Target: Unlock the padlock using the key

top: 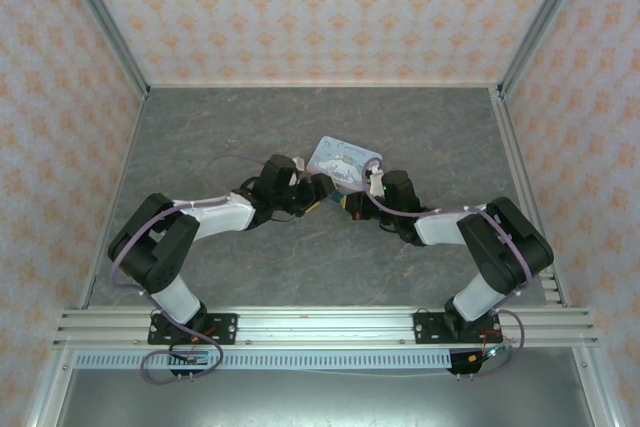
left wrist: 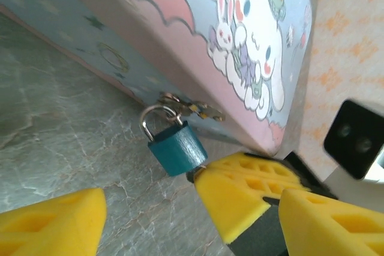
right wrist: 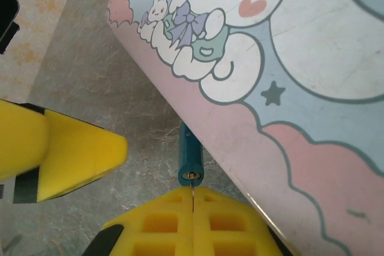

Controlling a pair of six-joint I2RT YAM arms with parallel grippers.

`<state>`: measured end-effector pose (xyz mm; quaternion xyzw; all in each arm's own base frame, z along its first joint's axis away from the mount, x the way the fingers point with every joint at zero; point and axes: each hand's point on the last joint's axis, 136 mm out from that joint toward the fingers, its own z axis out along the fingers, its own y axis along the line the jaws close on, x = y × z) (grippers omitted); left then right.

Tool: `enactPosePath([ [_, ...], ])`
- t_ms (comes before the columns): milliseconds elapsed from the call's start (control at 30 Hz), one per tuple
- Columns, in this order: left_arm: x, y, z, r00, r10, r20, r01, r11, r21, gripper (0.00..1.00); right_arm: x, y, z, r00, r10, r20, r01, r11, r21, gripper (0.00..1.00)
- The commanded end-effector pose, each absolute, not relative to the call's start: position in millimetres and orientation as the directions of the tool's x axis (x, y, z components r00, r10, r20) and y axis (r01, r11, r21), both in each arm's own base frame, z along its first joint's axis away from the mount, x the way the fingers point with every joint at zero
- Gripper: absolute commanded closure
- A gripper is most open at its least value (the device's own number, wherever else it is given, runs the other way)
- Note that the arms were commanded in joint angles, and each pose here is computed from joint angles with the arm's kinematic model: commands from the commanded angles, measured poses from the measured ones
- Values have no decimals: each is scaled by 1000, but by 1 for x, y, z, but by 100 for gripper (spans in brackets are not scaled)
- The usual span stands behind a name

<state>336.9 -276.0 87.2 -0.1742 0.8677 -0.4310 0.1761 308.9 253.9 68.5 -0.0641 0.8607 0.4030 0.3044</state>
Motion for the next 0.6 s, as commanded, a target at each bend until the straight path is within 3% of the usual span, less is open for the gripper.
enactPosePath([
  [0, 344, -268, 87, -821, -559, -114, -214, 488, -846, 27, 307, 263, 80, -814, 197, -546, -333, 611, 718, 100],
  [267, 345, -267, 79, -736, -676, 30, -311, 298, -903, 41, 310, 269, 85, -849, 275, -451, -230, 574, 785, 100],
  [567, 346, -271, 76, -690, -716, 103, -361, 217, -907, 49, 311, 272, 85, -870, 308, -386, -163, 559, 813, 100],
])
